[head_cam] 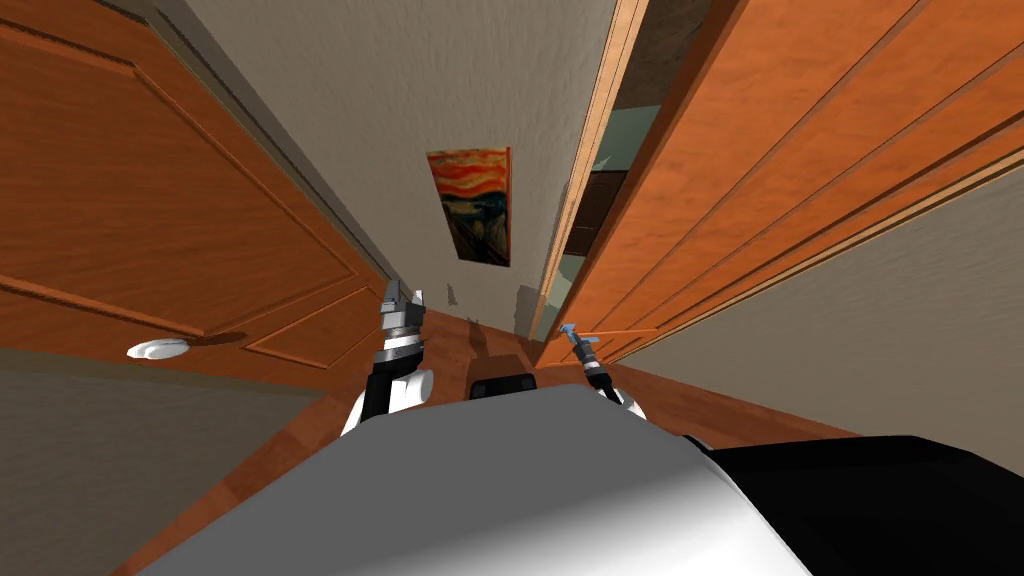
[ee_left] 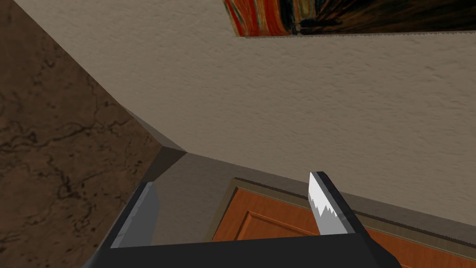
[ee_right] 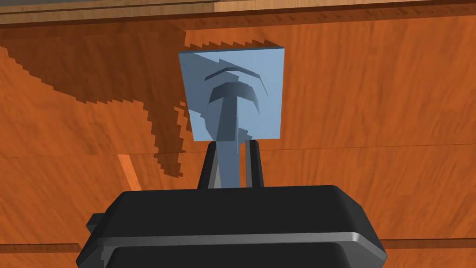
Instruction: Pull the door open
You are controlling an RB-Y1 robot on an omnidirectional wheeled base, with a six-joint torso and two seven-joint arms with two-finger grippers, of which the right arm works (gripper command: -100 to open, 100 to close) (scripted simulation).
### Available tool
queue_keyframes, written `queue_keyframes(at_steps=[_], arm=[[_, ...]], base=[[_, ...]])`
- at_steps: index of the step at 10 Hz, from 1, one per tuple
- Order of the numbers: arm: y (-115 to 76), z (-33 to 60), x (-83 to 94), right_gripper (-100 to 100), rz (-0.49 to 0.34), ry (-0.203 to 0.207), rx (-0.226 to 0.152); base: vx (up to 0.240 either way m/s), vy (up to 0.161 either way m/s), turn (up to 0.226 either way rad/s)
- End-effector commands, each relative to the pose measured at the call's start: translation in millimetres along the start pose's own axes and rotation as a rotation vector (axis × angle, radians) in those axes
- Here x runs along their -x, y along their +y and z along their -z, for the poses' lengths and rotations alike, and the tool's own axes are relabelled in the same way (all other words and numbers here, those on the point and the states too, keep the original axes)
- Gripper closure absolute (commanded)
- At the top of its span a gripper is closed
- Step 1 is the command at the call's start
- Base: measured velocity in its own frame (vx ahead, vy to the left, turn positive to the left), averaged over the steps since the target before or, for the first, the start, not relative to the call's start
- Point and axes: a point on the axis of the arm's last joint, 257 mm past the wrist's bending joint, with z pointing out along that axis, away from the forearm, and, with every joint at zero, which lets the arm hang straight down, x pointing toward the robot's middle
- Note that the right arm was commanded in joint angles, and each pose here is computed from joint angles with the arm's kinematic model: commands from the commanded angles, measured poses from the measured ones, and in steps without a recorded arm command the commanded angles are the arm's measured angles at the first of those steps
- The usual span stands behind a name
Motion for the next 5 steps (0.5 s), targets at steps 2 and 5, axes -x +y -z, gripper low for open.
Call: queue_keyframes(at_steps=[2, 5], arm=[[0.9, 18.6, 4.1, 100, 0.0, 0.024, 0.002], [-1.2, 30.2, 5.1, 100, -0.002, 0.039, -0.002]], base=[[-0.218, -0.054, 0.168], [-0.178, -0.065, 0.149]])
